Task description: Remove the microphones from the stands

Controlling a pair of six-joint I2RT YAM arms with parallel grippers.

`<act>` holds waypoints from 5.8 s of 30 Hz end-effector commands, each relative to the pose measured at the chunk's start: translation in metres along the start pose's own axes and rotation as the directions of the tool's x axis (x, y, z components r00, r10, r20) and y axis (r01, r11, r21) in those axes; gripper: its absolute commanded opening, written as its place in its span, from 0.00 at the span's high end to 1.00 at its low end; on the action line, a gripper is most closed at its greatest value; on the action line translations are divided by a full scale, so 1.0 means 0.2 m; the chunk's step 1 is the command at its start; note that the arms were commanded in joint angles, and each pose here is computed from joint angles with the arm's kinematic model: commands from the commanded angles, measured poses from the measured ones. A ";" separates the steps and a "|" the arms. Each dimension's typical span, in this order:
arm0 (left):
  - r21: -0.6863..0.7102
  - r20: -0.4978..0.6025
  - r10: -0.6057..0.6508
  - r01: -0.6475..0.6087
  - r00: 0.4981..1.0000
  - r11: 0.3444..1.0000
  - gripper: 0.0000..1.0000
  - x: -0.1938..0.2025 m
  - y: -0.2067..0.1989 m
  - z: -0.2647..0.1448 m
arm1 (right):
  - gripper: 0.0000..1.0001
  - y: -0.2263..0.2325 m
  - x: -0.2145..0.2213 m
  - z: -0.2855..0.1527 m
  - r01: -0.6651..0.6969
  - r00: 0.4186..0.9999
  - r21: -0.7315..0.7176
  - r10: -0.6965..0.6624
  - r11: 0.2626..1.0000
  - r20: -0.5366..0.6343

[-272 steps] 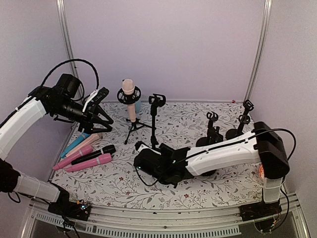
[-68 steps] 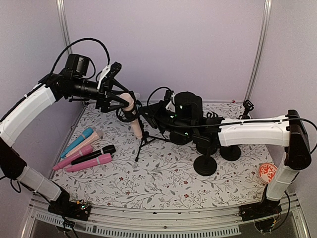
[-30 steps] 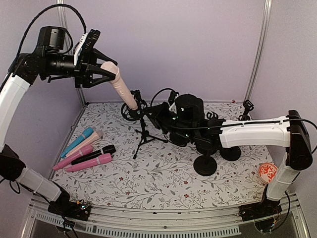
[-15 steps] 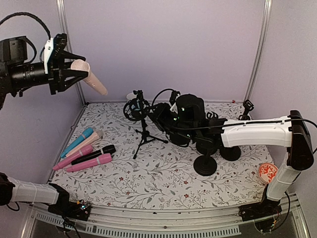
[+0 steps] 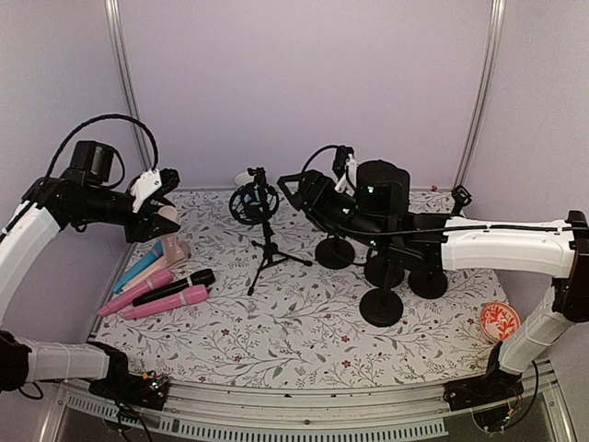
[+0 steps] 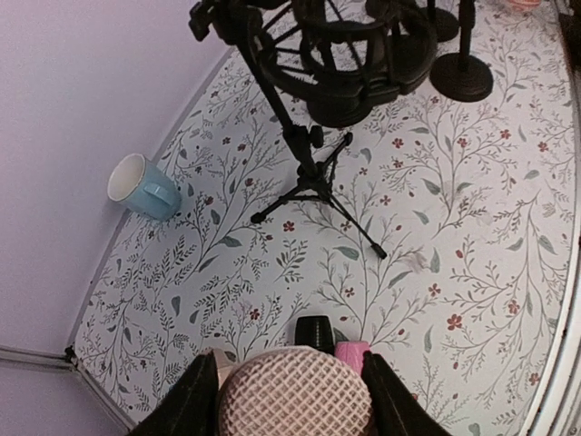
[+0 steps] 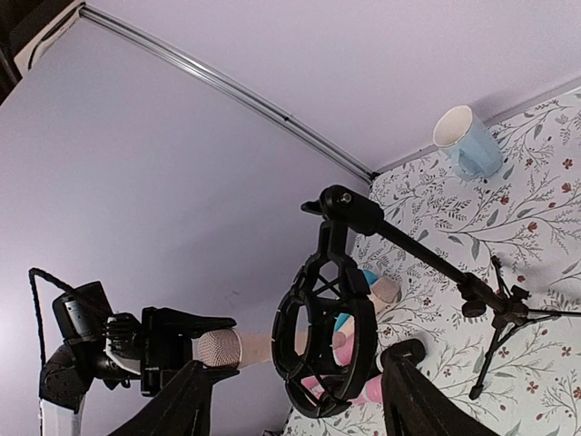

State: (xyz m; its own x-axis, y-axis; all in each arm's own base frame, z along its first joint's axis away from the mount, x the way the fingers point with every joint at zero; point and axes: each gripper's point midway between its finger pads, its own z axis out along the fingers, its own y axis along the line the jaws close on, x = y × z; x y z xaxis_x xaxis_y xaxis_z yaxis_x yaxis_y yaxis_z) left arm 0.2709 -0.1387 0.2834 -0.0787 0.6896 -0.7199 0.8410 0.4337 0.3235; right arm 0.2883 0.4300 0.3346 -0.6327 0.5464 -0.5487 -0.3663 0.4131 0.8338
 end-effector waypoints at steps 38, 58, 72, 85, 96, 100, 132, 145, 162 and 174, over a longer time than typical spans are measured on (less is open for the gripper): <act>0.251 -0.539 0.048 0.106 0.841 0.962 0.86 0.93 -0.65 0.59 | 0.43 -0.61 0.37 0.19 -0.022 0.962 0.180 0.070 0.983 -0.264; 0.369 -0.277 0.058 0.050 0.959 0.928 0.09 0.50 -0.67 0.39 | 0.51 -0.74 0.42 0.52 -0.070 0.932 0.111 0.105 0.991 -0.348; 0.202 -0.194 -0.082 0.122 0.977 0.972 0.01 0.37 -0.29 0.20 | 0.56 -0.71 0.39 0.58 -0.073 0.926 0.042 0.083 0.996 -0.369; 0.150 -0.148 -0.148 0.170 0.978 0.974 0.01 0.30 -0.13 0.15 | 0.85 -0.74 0.38 0.58 -0.056 0.931 0.050 0.071 0.997 -0.359; 0.137 -0.135 -0.151 0.169 0.979 0.976 0.01 0.28 -0.11 0.14 | 0.99 -0.80 0.40 0.55 -0.027 0.933 0.089 0.057 0.996 -0.355; 0.145 -0.140 -0.163 0.183 0.977 0.972 0.01 0.29 -0.11 0.16 | 1.00 -0.85 0.45 0.53 0.046 0.933 0.133 0.005 0.990 -0.360; 0.166 -0.133 -0.195 0.216 0.972 0.962 0.02 0.24 -0.08 0.17 | 1.00 -1.09 0.56 0.42 0.720 0.694 0.387 -0.576 0.577 -0.432; 0.173 -0.133 -0.198 0.219 0.971 0.960 0.03 0.24 -0.09 0.16 | 0.39 -0.67 0.45 0.41 0.533 0.819 0.097 -0.484 0.840 -0.307; 0.171 -0.128 -0.186 0.207 0.974 0.963 0.03 0.24 -0.11 0.14 | 0.48 -0.61 0.37 0.47 -0.070 0.933 -0.110 0.026 0.991 -0.358; 0.170 -0.132 -0.175 0.196 0.976 0.966 0.03 0.25 -0.11 0.14 | 0.57 -0.67 0.40 0.54 -0.175 0.919 -0.079 0.134 0.981 -0.370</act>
State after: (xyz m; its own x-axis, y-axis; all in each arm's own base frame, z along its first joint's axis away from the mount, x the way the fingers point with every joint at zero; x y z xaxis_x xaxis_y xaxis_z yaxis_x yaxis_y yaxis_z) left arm 0.2648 -0.1321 0.2189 -0.3094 0.6729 -0.6719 0.8852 0.4619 0.0549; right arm 0.3511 0.4912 0.1568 -0.8862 0.2606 -0.3832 -0.2976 0.3139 0.9016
